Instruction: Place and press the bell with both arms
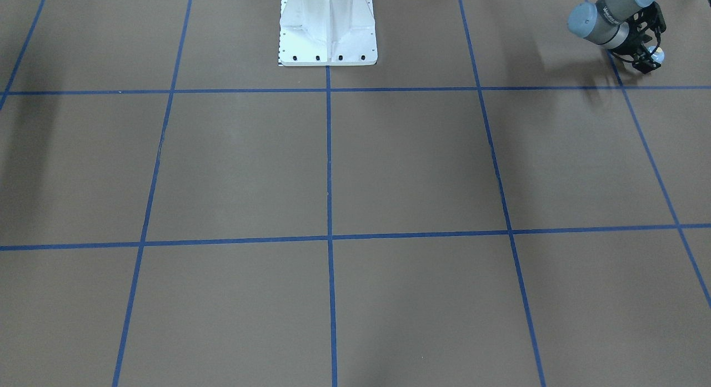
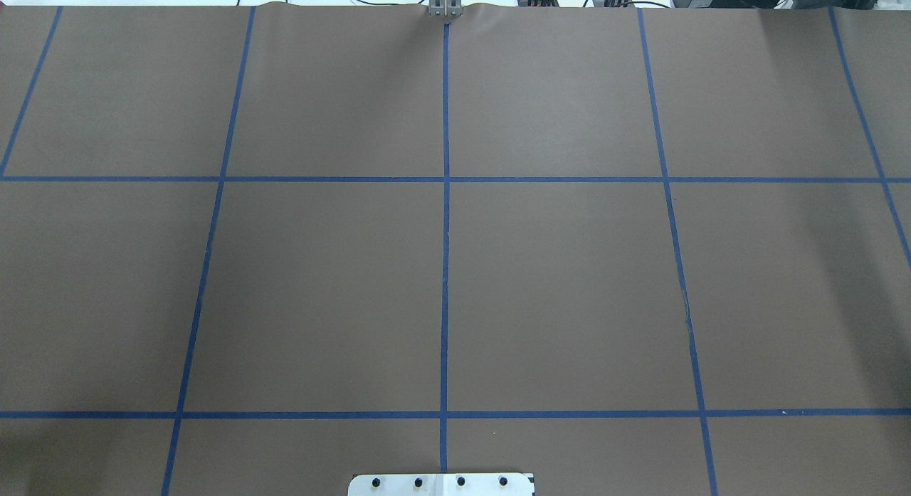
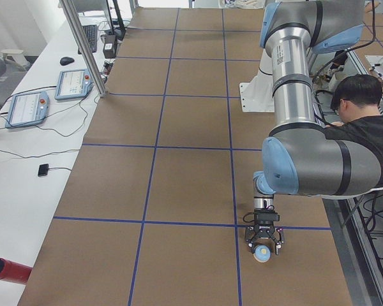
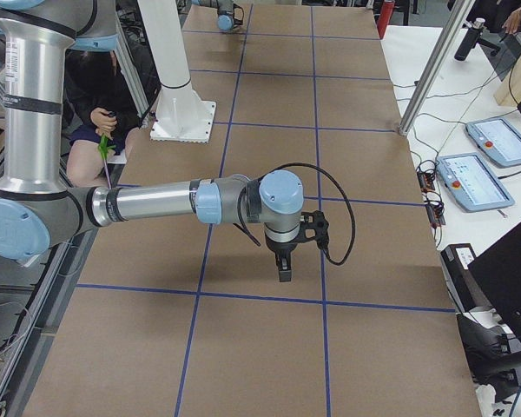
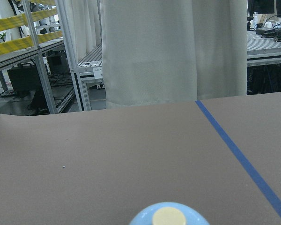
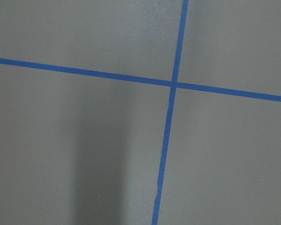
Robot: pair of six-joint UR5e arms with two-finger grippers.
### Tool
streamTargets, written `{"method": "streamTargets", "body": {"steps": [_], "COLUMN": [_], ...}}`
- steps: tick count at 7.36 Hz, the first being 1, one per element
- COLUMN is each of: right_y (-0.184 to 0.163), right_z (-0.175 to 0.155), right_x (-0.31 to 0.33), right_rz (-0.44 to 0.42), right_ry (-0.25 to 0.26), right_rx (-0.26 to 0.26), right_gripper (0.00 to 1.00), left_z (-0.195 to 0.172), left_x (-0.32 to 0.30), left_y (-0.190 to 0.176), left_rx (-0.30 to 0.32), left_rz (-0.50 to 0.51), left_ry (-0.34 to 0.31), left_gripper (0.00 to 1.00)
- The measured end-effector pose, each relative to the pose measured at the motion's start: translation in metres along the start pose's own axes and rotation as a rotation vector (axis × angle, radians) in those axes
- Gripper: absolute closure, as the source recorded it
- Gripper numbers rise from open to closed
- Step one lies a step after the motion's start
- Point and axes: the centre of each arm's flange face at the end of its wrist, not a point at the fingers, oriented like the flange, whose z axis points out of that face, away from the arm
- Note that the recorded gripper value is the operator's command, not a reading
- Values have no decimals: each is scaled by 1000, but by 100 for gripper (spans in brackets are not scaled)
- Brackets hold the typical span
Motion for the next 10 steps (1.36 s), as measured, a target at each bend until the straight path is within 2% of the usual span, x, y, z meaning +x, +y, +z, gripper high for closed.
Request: {"method": "streamTargets", "body": {"steps": [1,3,4,6,7,8,10], "right_y": [0,0,0,0,0,0,1], "right_z": [-1,-2,-3,-5,-6,-7,-9], "right_x": [0,1,2,2,3,3,4], "right_rz": [0,3,4,6,7,8,12], "right_ry": [0,0,0,1,1,1,1], "right_rx": [1,5,7,11,12,14,20], "right_gripper": [0,0,0,0,0,0,0], "left_z": [4,11,13,16,18,13,-29], "left_x": [-1,-4,-4,-4,-4,-4,-5], "left_y": [1,1,1,-7,-22,-49,-102], "left_rx": [2,8,9,15,14,4,-44], "left_rz": [7,19,22,26,31,40,128], "left_ry": [3,7,8,8,7,7,4], "left_gripper": [14,82,100,100,100,100,100]}}
